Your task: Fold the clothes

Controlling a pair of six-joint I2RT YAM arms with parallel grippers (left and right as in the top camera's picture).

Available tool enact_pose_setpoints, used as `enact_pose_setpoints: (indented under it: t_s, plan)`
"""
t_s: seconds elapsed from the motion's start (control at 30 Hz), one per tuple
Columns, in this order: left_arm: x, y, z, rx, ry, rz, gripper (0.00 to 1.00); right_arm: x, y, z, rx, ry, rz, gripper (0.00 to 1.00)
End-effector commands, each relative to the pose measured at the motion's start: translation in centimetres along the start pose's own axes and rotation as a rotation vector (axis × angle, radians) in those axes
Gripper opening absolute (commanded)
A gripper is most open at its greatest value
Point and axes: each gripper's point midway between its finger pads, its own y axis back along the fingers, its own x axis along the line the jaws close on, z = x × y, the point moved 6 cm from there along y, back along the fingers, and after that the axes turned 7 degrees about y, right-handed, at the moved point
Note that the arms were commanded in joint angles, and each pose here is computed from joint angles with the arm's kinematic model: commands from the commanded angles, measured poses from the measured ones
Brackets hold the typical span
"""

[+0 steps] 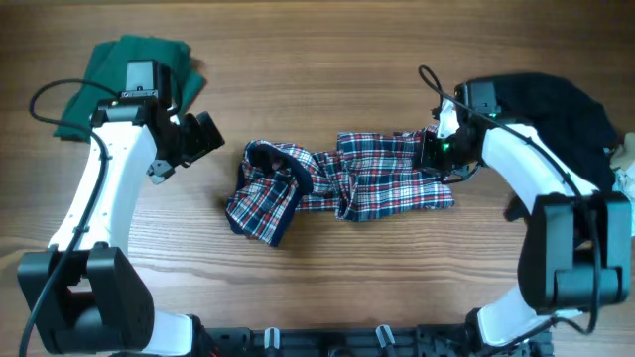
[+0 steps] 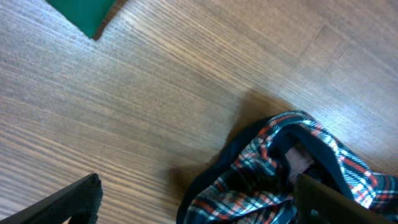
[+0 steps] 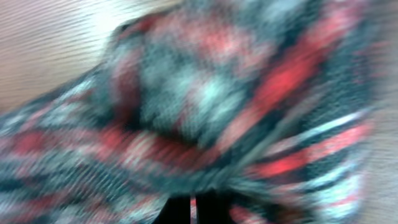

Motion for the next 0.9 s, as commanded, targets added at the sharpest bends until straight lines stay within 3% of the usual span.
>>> enact_pose_setpoints:
  t_s: [0.0,0.03,0.07,0.17,0.33,0.57,0.6,0.7,0.77,0.87]
  plan:
    - [-0.2,-0.1,-1.0,0.078,-0.064,-0.034,0.96,5.2,7.1,1.8,-0.127,0.266,0.218,0.51]
    - [0.1,0.0,-1.7,0.123,-0.077,-0.031,0.96,5.8,8.7,1.5,-0.135,0.311,0.214,0.88]
    - [0.4,0.1,-2.2,0.153,-0.073,-0.013,0.96,6.2,10.0,1.2,-0.143,0.343,0.207,0.96]
    - [0.5,-0.9,-5.5,0.339,-0.111,-0.109,0.95,5.9,10.6,0.9,-0.146,0.344,0.166,0.98]
    - [4.2,-6.2,-10.9,0.493,0.024,-0.058,0.97,5.9,10.6,0.9,-0.142,0.353,0.16,0.98]
    - [3.5,-10.0,-10.9,0.378,0.1,-0.221,0.97,5.9,10.6,0.9,-0.142,0.353,0.161,0.99]
    - [3.1,-10.1,-10.4,0.35,0.097,-0.242,0.93,5.9,10.6,0.9,-0.145,0.353,0.161,0.99]
    - [1.9,-10.3,-8.5,0.256,0.103,-0.313,0.49,5.9,10.6,1.0,-0.145,0.332,0.162,0.99]
    - [1.0,-10.2,-7.2,0.19,0.096,-0.365,0.04,5.9,10.5,1.0,-0.143,0.329,0.163,0.99]
    - [-1.0,-9.5,-4.5,0.048,0.053,-0.479,0.04,5.9,10.5,1.0,-0.142,0.329,0.163,0.99]
